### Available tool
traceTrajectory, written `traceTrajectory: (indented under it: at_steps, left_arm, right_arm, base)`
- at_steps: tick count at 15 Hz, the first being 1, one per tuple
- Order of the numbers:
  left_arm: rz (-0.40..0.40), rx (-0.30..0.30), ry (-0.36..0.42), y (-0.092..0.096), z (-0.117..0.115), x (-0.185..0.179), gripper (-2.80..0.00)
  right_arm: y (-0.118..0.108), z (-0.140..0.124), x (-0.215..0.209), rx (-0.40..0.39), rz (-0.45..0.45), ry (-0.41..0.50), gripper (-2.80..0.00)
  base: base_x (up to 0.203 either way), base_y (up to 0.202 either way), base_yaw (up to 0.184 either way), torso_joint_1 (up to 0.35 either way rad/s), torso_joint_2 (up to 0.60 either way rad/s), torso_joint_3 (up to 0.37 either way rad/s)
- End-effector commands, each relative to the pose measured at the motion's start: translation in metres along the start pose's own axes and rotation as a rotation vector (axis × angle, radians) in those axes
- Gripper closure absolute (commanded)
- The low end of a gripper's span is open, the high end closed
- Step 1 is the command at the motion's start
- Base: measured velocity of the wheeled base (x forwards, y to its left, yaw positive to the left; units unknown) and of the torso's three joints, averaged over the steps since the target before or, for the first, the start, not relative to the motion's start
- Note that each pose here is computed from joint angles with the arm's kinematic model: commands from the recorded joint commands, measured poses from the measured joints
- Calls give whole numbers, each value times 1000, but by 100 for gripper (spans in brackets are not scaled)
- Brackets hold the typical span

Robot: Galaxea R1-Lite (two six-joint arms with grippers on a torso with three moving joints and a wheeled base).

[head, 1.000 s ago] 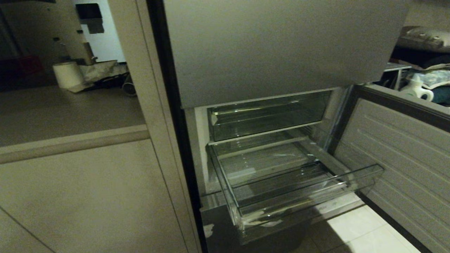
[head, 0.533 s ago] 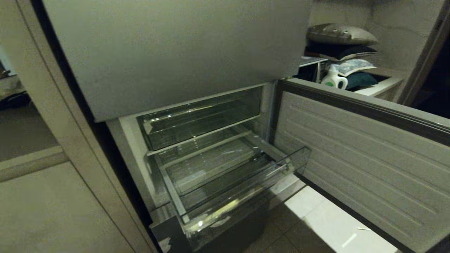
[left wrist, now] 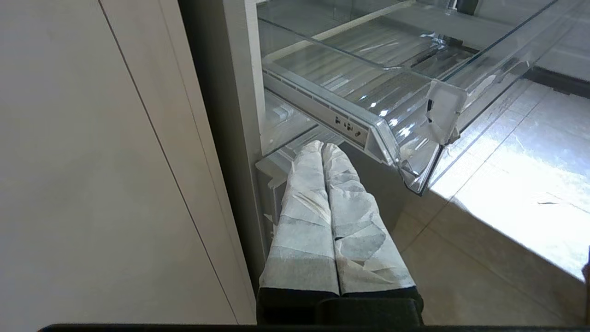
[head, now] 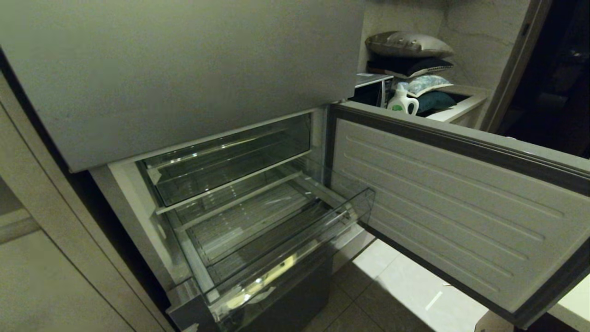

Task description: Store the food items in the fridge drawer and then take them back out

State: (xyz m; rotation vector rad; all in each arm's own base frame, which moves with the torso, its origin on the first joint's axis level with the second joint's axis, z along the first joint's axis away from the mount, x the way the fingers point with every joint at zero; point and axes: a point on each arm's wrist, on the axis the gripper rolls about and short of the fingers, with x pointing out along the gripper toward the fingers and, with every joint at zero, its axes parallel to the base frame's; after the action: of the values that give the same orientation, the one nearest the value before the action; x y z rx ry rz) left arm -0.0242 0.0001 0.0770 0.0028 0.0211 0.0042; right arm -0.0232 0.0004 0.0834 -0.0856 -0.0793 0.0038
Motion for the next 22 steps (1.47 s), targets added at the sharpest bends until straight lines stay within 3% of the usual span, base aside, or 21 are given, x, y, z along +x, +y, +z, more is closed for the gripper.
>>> traceTrajectory:
  at_steps: [1, 3, 4, 7, 11, 14, 17, 22]
  left_arm:
    - [0, -1, 1, 0, 0, 0, 0]
    - [0, 0, 2, 0, 0, 0, 0]
    - [0, 0, 2, 0, 0, 0, 0]
    - [0, 0, 2, 0, 0, 0, 0]
    - [0, 0, 1, 0, 0, 0, 0]
    - [0, 0, 2, 0, 0, 0, 0]
    - [0, 0, 2, 0, 0, 0, 0]
    - [0, 0, 2, 0, 0, 0, 0]
  right_arm:
    - [0, -5, 1, 26, -8, 16, 0]
    - [-2, 16, -4, 72, -29, -23, 0]
    - [-3, 27, -3, 83, -23, 12, 0]
    - [-5, 70, 17, 133, 59, 167, 0]
    - [-4, 96, 83, 177, 233, 443, 0]
    - [5, 87, 142, 179, 356, 641, 0]
    - [19, 59, 196, 176, 435, 789, 0]
    - [66, 23, 242, 125, 601, 899, 0]
  base:
    - [0, 0, 0, 0, 0, 0]
    - [0, 0, 0, 0, 0, 0]
    - [0, 0, 0, 0, 0, 0]
    - [0, 0, 0, 0, 0, 0]
    - [0, 0, 0, 0, 0, 0]
    - [0, 0, 0, 0, 0, 0]
    - [0, 0, 0, 0, 0, 0]
    - [0, 0, 0, 0, 0, 0]
